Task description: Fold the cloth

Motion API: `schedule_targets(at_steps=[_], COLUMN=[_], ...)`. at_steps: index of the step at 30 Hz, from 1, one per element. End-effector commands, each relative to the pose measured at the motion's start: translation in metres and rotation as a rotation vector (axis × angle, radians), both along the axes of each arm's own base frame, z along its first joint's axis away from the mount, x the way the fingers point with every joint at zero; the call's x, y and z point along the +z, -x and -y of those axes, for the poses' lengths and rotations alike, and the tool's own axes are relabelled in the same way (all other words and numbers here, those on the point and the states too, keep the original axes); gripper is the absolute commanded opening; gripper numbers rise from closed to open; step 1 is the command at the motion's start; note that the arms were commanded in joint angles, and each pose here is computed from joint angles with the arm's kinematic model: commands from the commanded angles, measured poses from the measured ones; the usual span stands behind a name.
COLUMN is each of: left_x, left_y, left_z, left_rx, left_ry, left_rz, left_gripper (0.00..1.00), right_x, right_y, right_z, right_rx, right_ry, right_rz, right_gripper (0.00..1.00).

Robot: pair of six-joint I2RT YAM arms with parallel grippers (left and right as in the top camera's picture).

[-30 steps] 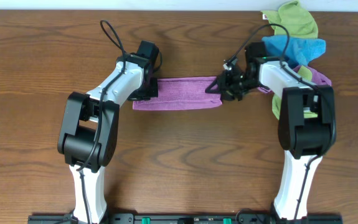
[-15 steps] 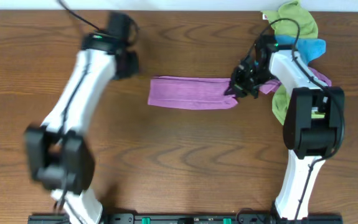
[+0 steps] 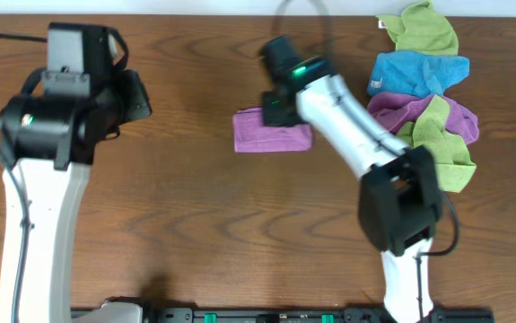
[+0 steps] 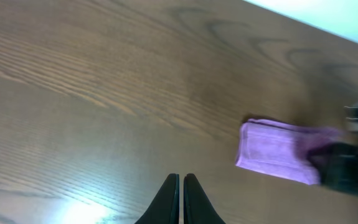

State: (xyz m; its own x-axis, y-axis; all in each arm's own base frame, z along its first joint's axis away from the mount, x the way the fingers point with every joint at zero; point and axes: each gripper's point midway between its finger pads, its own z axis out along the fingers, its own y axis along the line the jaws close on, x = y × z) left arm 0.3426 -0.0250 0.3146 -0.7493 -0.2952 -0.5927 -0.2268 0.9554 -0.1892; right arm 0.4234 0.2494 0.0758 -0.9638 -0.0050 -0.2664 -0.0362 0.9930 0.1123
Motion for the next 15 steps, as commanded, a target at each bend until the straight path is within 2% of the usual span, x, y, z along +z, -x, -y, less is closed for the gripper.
schedule_targets(at_steps=[1, 6, 14, 15], left_x=[0.013, 0.018, 0.015, 0.015], left_y=[0.018, 0.031, 0.034, 0.034], left_z=[-0.004, -0.005, -0.004, -0.004], left_rx=[0.010, 0.010, 0.006, 0.005], left_ry=[0.000, 0.000, 0.005, 0.005], left_rz=[0.029, 0.029, 0.012, 0.012], left_gripper=[0.06, 0.06, 0.06, 0.06], right_x=[-0.007, -0.013, -0.009, -0.008], right_y=[0.001, 0.008, 0.013, 0.015], right_z=[-0.016, -0.034, -0.067, -0.072], right_rx=[-0.024, 0.000, 0.030, 0.041], right_ry=[0.032, 0.019, -0.114, -0.131], right_rz=[0.036, 0.038, 0.020, 0.016], right_gripper=[0.02, 0.02, 0.02, 0.06])
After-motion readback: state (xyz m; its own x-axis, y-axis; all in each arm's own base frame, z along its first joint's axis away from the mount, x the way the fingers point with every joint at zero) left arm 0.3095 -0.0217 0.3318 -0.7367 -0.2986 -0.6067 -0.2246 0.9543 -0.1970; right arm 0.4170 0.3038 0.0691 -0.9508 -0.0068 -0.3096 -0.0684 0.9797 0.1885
